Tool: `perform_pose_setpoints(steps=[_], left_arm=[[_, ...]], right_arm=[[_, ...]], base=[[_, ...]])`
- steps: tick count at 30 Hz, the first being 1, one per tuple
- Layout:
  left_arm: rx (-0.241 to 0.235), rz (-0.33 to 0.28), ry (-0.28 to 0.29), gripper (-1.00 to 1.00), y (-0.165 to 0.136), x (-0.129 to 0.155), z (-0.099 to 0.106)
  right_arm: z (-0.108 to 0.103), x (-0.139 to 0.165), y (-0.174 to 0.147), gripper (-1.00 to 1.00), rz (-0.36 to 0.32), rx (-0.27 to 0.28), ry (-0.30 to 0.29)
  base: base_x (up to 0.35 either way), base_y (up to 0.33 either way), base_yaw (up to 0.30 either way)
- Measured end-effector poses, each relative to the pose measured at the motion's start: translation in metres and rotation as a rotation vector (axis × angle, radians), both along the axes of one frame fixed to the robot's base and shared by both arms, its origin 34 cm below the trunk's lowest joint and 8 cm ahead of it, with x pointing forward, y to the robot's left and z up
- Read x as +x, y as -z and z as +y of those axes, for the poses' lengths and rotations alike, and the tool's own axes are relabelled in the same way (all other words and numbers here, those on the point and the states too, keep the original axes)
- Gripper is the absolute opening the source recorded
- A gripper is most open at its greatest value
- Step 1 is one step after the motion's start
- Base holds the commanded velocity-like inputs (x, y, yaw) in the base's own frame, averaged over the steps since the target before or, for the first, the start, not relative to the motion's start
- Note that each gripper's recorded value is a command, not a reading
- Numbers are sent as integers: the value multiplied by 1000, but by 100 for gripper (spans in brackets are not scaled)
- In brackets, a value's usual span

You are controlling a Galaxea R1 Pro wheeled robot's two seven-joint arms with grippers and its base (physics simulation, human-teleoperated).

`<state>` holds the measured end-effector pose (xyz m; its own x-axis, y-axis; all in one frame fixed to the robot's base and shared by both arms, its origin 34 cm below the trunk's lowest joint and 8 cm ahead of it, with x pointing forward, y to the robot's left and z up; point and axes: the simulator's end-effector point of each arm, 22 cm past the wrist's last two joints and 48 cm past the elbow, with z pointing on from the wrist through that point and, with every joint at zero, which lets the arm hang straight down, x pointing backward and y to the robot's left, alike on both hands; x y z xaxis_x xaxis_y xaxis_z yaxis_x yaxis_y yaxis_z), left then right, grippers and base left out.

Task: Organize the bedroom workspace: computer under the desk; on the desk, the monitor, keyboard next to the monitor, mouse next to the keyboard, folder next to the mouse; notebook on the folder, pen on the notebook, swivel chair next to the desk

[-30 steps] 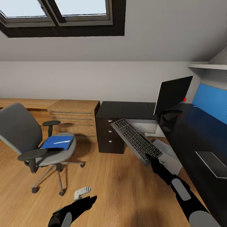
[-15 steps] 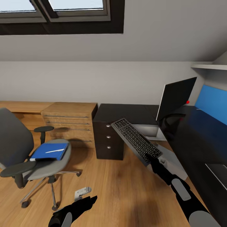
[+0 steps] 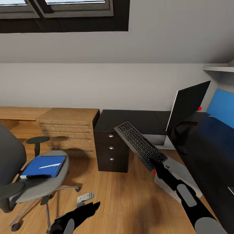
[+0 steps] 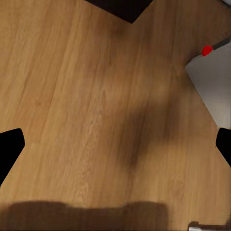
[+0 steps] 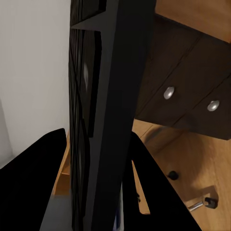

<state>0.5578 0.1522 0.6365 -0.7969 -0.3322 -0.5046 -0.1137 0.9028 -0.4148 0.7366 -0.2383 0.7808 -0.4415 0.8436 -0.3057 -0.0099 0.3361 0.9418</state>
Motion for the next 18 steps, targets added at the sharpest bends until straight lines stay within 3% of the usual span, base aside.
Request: perform_pose_setpoints(steps=[5,6,7,12,18], left_arm=[[3,-30,-12,100,-4,6,3],[22,-146,-65,100,-18,22,13],[26,-154,-71,100,-17,20,15],[85,-123,-66,100,9,-26,28],[117,-111,-49,100,17,-36,33]], right_arm=[[0,0,0,-100,1,-1,0],[0,0,2,-100,4,-5,1],[0,0,1,-100,3,-5,2],[-1,0,1,-100,-1,-7,6],[-6,6,7,-100,7,-41,68]], base=[[321,0,0],[320,0,0],[320,0,0],[320,0,0],[295,0,0]])
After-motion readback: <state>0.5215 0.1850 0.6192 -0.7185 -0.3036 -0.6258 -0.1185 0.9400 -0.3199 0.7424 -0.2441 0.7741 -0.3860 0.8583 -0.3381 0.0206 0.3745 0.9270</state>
